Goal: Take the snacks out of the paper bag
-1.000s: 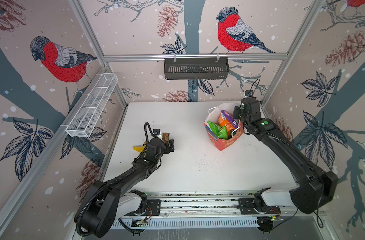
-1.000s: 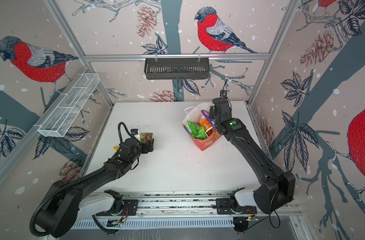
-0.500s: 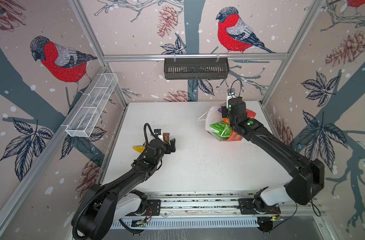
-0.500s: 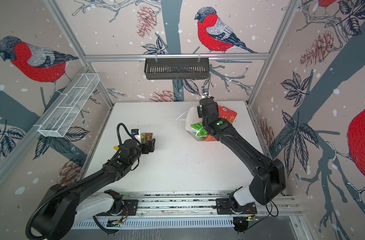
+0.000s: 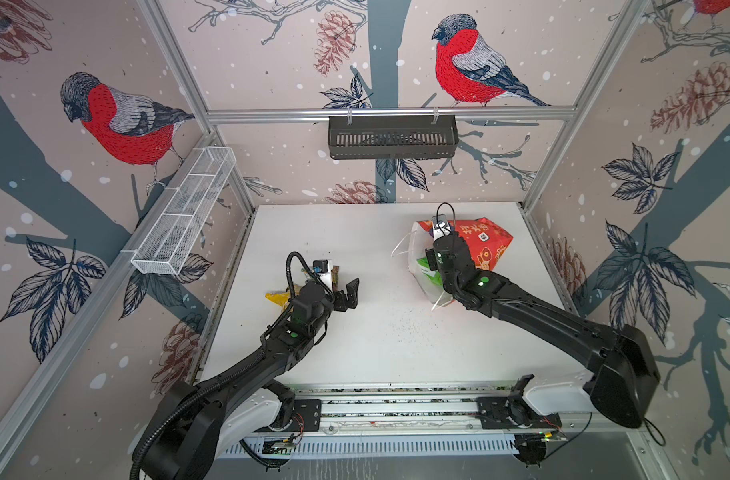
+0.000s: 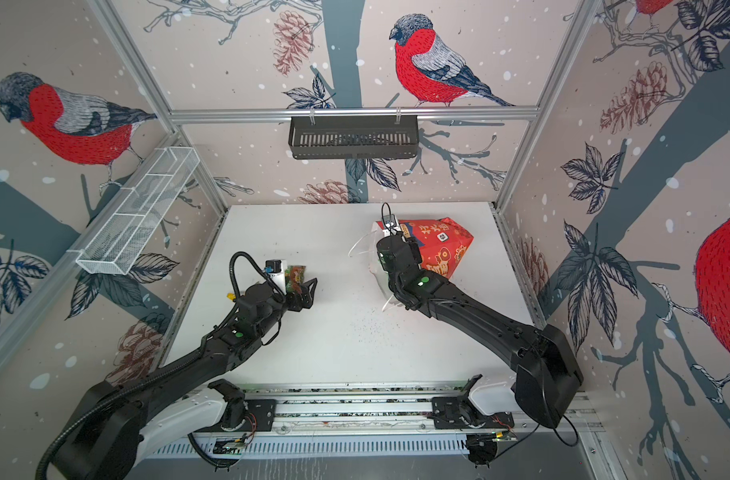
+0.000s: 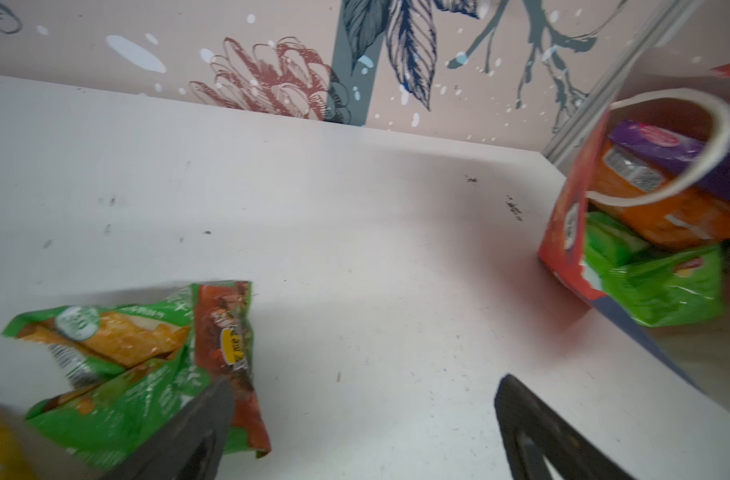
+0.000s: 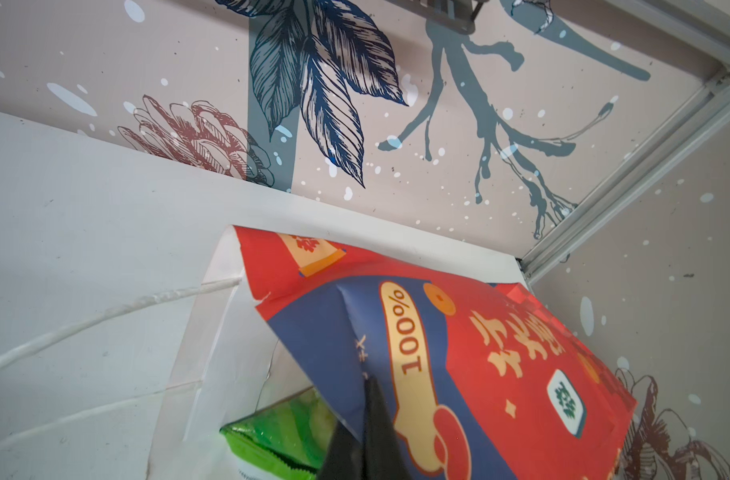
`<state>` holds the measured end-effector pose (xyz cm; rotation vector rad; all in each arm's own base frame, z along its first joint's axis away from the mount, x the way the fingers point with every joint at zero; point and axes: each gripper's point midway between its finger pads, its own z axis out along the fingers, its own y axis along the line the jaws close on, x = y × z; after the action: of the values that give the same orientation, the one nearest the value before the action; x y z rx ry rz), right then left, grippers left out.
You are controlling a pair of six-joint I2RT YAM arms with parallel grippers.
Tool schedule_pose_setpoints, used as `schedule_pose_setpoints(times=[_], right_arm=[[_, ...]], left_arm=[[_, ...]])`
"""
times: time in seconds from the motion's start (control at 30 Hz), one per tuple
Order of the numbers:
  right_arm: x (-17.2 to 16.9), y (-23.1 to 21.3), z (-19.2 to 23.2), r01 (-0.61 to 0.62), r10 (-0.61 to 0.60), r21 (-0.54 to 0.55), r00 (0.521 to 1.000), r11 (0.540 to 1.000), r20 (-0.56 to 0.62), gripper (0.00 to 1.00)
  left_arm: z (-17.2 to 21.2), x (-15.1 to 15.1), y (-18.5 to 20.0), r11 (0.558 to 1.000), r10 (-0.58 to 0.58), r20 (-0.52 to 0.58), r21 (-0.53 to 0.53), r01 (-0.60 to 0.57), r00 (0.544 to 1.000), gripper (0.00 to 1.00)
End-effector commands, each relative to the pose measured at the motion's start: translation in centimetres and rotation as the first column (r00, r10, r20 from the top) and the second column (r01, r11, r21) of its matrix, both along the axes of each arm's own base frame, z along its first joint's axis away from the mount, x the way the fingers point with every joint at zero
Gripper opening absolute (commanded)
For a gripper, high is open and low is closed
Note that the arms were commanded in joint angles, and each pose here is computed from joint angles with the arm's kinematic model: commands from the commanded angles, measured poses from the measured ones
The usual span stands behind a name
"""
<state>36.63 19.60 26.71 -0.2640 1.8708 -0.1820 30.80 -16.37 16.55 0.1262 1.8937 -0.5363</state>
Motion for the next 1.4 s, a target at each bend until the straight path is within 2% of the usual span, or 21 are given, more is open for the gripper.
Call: schedule_pose_setpoints(times=[0.0,0.2,0.33,0.47,0.83,1.0,1.1,1.37], right_arm=[[-1.0,-0.5,-0.4,0.036,-0.036,0.052,0.999,0.998,-0.016,0.00],[-2.4,1.8,-2.3,-0.073,0.075,0.032,0.995,0.997,-0.065,0.00],[-2.7,1.9,-3.8,-0.042,0.043,0.011,0.993,0.999,-0.111,0.00],[-3.3,1.7,-5.1,-0.015,0.015,0.007,0.994,1.000,-0.110,0.00],[-3.9,1.8,-5.6,0.006,0.004,0.091,0.994,0.996,-0.108,0.00],[-4.0,2.1,-5.4,-0.007,0.023,0.150,0.994,0.989,-0.107,0.00],[-4.0,2.3,-5.4,-0.011,0.029,0.171,0.994,0.985,-0.108,0.00],[-4.1,2.6,-5.2,-0.039,0.068,0.246,0.992,0.968,-0.110,0.00]], left_arm=[[2.6,-0.7,-2.1,0.991,-0.100,0.076,-0.085,0.106,0.992,0.97],[3.0,-1.1,-2.6,0.988,-0.119,0.091,-0.093,0.127,0.989,0.96],[3.2,-1.4,-2.6,0.986,-0.124,0.101,-0.103,0.135,0.987,0.96],[3.3,-2.0,-3.8,0.969,-0.187,0.115,-0.140,0.203,0.976,0.96],[2.8,-3.4,-7.3,0.930,-0.318,0.125,-0.152,0.335,0.940,0.94],[3.2,-4.8,-9.7,0.894,-0.393,0.154,-0.168,0.416,0.907,0.94],[3.3,-5.7,-11.8,0.857,-0.464,0.152,-0.174,0.486,0.873,0.94],[3.7,-6.4,-14.9,0.781,-0.521,0.164,-0.304,0.545,0.838,0.94]])
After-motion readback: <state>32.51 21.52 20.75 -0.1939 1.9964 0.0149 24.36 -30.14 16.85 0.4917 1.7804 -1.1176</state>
